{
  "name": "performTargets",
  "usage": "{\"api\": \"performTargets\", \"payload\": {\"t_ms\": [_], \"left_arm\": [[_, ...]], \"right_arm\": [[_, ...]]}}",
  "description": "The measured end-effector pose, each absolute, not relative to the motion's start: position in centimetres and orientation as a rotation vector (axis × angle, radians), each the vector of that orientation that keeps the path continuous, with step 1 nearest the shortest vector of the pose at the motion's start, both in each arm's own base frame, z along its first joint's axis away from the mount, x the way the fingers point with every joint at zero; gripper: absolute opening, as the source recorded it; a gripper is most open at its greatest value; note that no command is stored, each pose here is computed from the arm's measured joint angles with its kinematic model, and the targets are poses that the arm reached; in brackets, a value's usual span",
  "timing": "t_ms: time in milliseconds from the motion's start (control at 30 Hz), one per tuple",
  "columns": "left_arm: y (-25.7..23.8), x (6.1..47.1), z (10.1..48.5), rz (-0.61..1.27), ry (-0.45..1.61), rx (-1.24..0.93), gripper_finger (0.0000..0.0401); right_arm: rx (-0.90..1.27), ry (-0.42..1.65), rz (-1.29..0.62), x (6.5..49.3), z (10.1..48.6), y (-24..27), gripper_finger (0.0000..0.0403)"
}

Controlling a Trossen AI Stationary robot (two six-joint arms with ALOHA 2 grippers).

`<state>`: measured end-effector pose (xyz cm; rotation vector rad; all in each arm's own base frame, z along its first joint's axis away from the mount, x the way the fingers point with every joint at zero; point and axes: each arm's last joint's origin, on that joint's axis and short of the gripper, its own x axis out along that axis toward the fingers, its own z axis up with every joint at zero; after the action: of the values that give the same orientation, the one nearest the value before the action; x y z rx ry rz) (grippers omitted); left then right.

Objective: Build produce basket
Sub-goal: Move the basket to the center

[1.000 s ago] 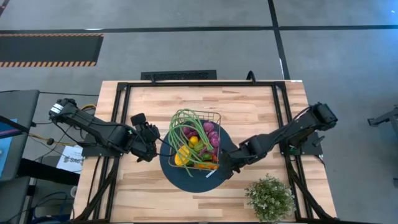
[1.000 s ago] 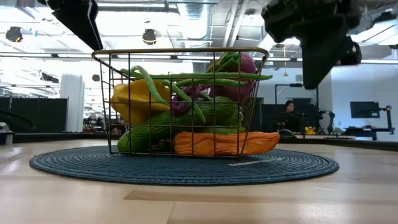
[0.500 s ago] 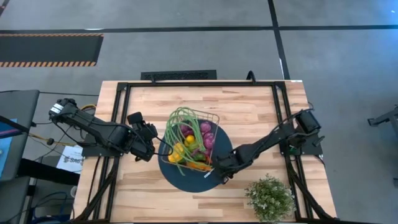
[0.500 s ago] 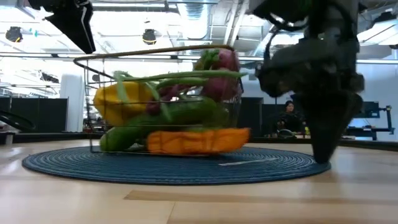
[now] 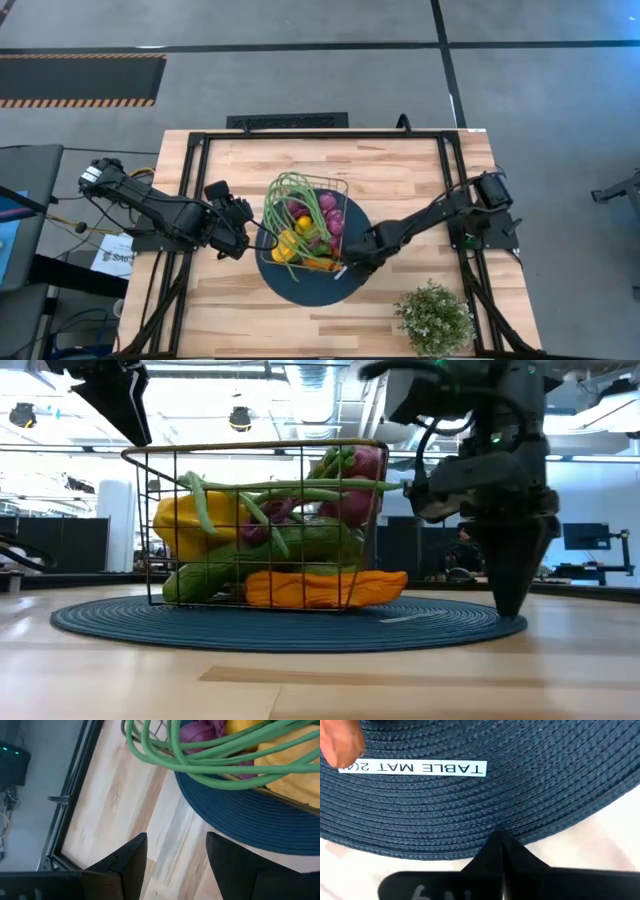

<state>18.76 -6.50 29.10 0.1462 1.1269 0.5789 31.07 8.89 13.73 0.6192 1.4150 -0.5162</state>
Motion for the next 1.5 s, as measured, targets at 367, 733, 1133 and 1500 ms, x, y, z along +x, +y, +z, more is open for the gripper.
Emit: {"api": "performTargets", "payload": {"t_ms": [367, 733, 1133, 1500], "left_arm": [[-6.6, 18.7, 29.0, 0.562, 1.147, 0.125, 0.019], [-6.6, 18.7, 29.0, 0.543, 1.171, 0.094, 0.019], [-6.6, 18.5, 28.9, 0.547, 1.2, 0.059, 0.019], [-6.6, 18.4, 28.9, 0.561, 1.197, 0.042, 0.019]], "right_arm": [[0.48, 1.431, -0.551, 31.7, 13.6, 3.0, 0.0], [0.406, 1.455, -0.6, 31.4, 13.6, -3.5, 0.0], [0.38, 1.5, -0.653, 29.5, 13.6, -10.7, 0.0], [0.336, 1.581, -0.615, 30.0, 16.8, -12.8, 0.0]]}}
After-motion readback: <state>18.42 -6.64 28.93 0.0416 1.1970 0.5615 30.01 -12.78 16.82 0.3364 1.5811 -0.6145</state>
